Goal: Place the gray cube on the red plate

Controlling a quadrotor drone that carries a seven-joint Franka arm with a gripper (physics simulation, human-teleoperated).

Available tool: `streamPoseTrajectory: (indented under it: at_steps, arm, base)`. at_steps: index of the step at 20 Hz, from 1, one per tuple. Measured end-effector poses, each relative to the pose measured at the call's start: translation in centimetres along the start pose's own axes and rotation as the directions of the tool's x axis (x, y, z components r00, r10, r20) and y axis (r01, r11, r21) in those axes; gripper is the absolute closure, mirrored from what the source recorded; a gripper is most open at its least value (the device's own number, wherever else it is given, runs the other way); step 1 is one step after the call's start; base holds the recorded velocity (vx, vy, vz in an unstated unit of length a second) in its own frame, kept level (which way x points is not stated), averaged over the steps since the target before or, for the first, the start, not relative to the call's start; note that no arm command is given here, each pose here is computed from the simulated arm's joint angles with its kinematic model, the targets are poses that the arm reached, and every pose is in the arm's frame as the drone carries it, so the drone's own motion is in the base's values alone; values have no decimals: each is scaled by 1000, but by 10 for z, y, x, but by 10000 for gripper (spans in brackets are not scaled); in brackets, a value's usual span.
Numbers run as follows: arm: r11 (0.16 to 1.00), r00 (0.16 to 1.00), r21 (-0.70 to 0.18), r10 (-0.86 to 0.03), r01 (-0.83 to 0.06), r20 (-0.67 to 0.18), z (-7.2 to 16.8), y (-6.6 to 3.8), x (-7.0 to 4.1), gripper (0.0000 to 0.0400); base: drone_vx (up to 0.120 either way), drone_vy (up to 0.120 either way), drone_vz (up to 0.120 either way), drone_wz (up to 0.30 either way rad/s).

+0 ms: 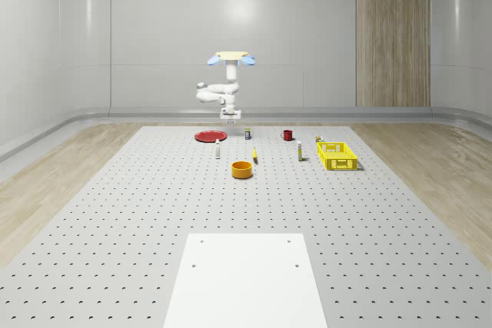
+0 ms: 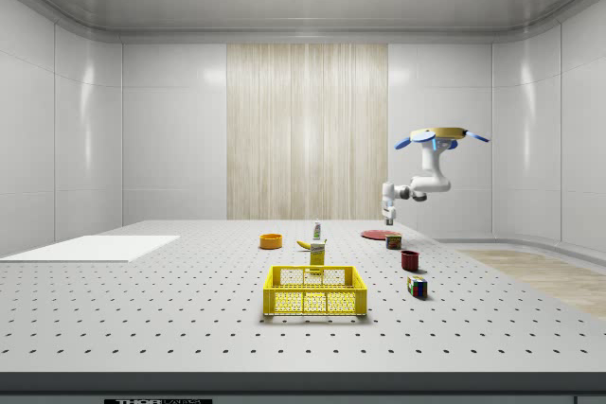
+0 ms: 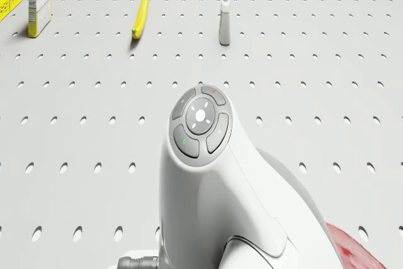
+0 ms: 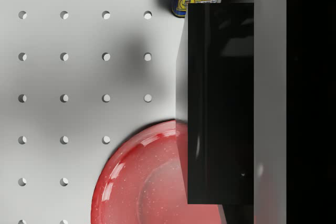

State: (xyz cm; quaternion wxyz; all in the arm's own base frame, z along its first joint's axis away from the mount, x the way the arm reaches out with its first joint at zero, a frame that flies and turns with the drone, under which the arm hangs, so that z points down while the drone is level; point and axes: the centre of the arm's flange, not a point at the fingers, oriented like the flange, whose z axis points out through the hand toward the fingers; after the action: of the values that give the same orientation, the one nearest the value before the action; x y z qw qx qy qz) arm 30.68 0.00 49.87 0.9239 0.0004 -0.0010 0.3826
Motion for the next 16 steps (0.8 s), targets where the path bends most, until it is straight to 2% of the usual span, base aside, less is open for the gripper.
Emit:
streamPoseTrajectory:
  at_steps: [5, 8, 10, 14, 16]
  arm:
    - [1000, 1000, 0, 0, 0, 0, 0, 0, 0, 150]
    - [1000, 1000, 0, 0, 0, 0, 0, 0, 0, 150]
    - [1000, 1000, 0, 0, 0, 0, 0, 0, 0, 150]
    - [1000, 1000, 0, 0, 0, 0, 0, 0, 0, 150]
    - [1000, 1000, 0, 0, 0, 0, 0, 0, 0, 150]
  base:
    - [0, -120, -120, 0]
    - [0, -120, 0, 0]
    - [0, -120, -100, 0]
    - [0, -120, 0, 0]
    - [0, -120, -80, 0]
